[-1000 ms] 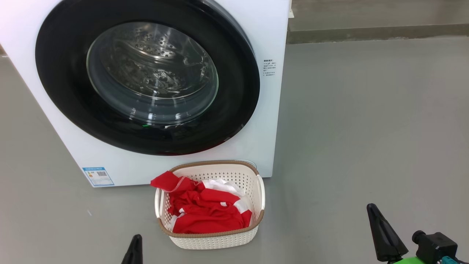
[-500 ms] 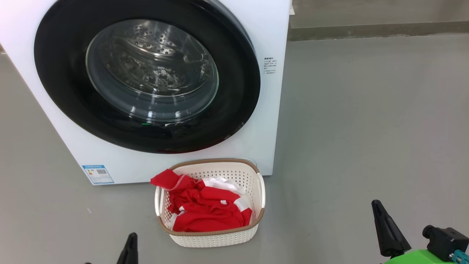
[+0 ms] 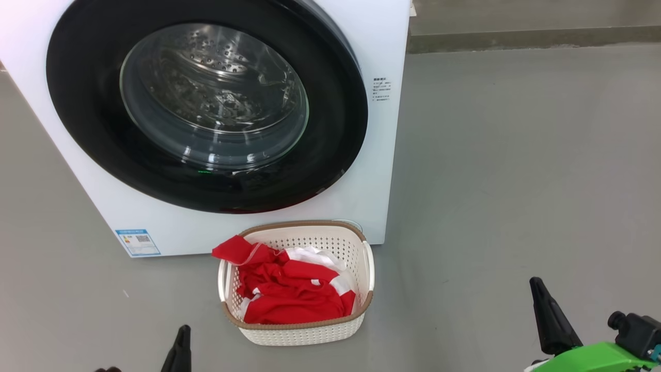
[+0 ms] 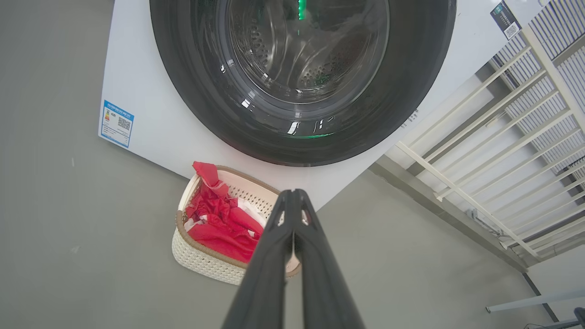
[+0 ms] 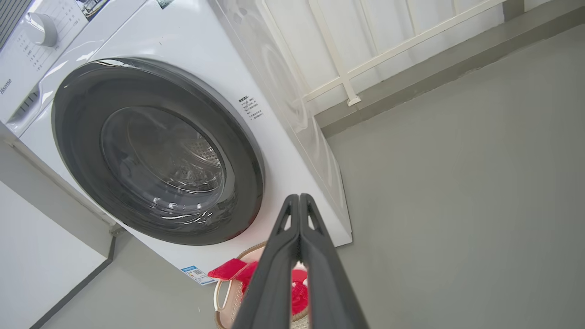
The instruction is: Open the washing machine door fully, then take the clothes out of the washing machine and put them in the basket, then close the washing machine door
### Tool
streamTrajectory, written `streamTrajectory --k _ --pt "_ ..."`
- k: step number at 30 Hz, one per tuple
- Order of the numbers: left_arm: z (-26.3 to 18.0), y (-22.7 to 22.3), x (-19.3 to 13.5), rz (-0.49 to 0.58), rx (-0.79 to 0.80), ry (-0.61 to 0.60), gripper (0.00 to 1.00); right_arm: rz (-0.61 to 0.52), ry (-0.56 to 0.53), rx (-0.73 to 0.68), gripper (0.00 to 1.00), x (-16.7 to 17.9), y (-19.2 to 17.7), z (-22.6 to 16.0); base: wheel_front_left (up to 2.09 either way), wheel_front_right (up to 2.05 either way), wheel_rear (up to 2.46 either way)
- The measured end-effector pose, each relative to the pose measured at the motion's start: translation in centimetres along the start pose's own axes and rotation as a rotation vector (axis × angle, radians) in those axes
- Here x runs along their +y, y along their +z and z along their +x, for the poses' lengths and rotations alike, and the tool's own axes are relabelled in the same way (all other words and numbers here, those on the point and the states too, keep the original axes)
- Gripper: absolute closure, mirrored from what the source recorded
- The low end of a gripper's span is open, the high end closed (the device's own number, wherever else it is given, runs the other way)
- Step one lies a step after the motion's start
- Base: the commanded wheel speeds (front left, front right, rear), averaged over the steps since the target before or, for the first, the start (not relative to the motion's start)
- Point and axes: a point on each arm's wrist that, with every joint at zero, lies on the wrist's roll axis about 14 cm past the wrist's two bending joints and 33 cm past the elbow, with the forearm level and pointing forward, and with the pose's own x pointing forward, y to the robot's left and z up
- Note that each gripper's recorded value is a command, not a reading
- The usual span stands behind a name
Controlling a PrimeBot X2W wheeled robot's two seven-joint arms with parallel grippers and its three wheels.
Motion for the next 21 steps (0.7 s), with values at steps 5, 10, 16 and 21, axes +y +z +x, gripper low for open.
streamTrajectory --k 5,10,16,21 --pt "0.40 0.35 -0.04 -0.056 -0.005 0.003 1.00 0.055 -0.003 0.001 1.00 0.04 0.17 0.40 0.00 0.00 0.00" --pt "0.44 0.17 0.21 -0.111 0.009 0.009 1.00 0.110 -0.014 0.010 1.00 -0.21 0.00 0.46 0.00 0.00 0.00" --pt "0.76 0.32 0.27 -0.177 0.013 0.014 1.00 0.185 -0.019 0.013 1.00 -0.22 0.10 0.85 0.00 0.00 0.00" --pt "0.92 0.38 0.29 -0.232 0.015 0.012 1.00 0.241 -0.025 0.013 1.00 -0.33 0.16 1.08 0.00 0.00 0.00"
